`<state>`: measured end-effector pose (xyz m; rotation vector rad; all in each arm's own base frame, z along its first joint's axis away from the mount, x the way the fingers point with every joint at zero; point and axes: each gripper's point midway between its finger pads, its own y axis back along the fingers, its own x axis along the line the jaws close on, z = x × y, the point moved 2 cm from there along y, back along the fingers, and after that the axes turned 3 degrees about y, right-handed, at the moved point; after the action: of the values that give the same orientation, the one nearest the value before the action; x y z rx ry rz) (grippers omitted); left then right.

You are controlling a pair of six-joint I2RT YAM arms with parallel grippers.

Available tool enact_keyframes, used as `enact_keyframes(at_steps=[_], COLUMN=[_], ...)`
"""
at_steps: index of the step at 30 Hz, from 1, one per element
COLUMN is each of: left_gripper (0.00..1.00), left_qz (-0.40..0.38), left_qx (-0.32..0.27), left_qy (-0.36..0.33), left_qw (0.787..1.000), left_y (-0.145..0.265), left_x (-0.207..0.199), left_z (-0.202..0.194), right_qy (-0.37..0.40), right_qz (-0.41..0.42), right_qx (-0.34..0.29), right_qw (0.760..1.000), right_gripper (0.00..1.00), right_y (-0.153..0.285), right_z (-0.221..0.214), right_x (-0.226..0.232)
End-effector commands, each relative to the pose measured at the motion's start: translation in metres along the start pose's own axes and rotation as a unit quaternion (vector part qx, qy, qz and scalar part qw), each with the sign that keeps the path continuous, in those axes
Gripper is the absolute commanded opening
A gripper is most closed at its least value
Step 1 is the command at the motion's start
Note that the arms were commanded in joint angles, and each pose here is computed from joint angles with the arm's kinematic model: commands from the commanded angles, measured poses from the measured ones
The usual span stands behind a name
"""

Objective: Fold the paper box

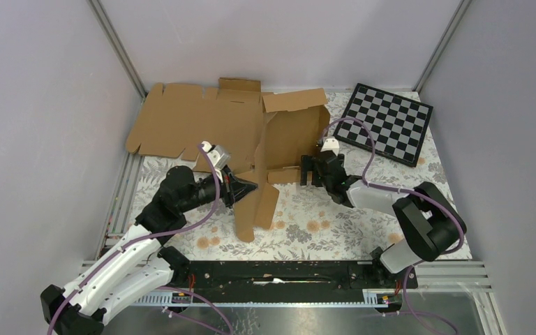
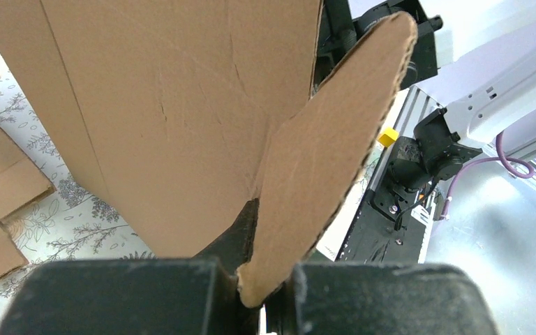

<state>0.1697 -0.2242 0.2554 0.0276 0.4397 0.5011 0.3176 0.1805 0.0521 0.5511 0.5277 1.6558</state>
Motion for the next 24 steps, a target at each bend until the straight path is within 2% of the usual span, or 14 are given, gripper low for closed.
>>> enact_keyframes(at_steps=[1,9,14,24], left_gripper=[0.0,0.0,0.0,0.0], left_qz=[-0.017,-0.018,-0.021,-0.027], left_qx=[0.027,0.025,0.024,0.037], left_qy=[0.008,0.006,0.004,0.0], left_qw=[0.999,1.0,0.999,0.999], left_y=[0.001,0.001,0.001,-0.003], left_x=[-0.007,-0.008,-0.009,-0.008], left_z=[-0.005,-0.003,-0.003,-0.005], right_qy=[0.002,0.058,0.073,0.079], right_qz=[0.059,0.124,0.126,0.109], right_qx=[-0.03,-0.031,-0.038,-0.068], right_qw=[0.998,0.99,0.989,0.989], right_gripper=[1.0,1.0,0.99,0.91], right_y=[0.006,-0.009,-0.018,-0.027], right_z=[0.018,0.03,0.033,0.047], right_x=[0.003,0.02,0.023,0.021])
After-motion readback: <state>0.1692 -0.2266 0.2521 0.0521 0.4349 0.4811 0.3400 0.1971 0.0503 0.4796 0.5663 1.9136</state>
